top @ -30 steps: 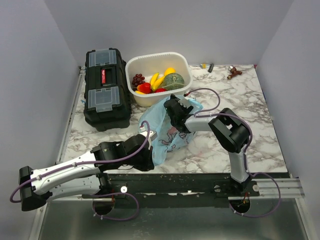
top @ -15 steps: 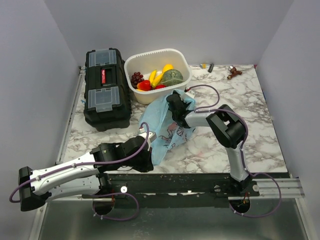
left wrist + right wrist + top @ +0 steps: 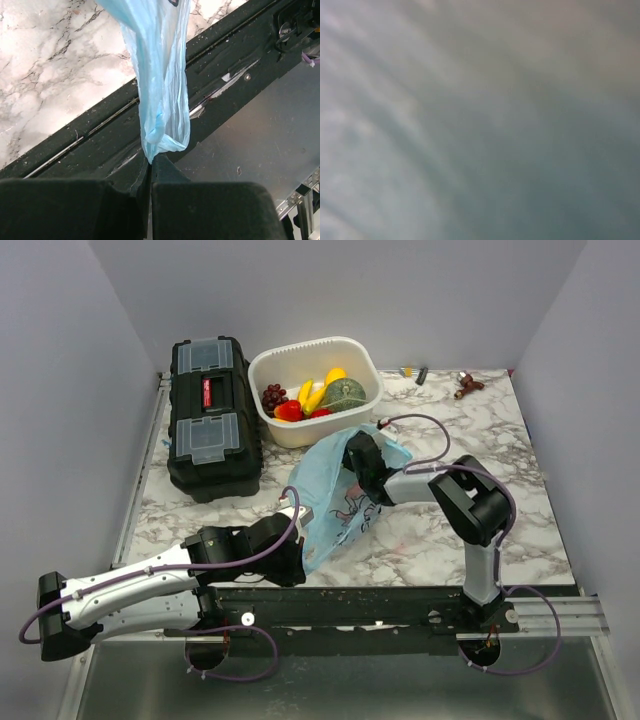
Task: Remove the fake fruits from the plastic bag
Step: Take out the fake fruit from the plastic bag.
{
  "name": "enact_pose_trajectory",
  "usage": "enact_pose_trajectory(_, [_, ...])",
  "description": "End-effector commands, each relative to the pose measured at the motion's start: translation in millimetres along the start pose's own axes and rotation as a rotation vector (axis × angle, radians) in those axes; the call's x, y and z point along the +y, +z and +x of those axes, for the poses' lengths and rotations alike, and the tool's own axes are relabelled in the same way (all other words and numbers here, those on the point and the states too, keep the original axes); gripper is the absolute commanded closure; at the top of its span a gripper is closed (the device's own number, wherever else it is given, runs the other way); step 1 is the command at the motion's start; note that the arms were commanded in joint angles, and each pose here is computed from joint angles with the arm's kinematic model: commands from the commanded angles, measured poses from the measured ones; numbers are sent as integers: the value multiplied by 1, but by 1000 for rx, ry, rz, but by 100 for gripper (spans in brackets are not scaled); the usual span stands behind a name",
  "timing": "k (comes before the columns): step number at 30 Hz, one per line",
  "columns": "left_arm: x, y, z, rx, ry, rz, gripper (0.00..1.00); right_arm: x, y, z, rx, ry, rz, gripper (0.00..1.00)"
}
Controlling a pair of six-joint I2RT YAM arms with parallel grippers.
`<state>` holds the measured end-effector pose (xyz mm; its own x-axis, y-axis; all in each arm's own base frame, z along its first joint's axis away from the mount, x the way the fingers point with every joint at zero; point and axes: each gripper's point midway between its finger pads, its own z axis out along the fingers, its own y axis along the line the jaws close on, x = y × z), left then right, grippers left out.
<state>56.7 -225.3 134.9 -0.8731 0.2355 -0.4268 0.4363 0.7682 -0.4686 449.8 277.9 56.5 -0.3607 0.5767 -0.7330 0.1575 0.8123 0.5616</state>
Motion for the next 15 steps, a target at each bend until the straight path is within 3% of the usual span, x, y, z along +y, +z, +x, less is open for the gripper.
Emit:
enact_pose_trajectory(1, [6, 1, 3, 3, -11, -29, 100, -3, -13, -5, 25, -13, -14, 83])
enact_pose_trajectory(9, [10, -3, -9, -60, -48, -64, 100, 19, -62, 3, 235, 42, -113, 99])
enact_pose_trajectory(15, [15, -11, -18, -114, -76, -102, 100, 55, -132, 24, 527, 42, -374, 99])
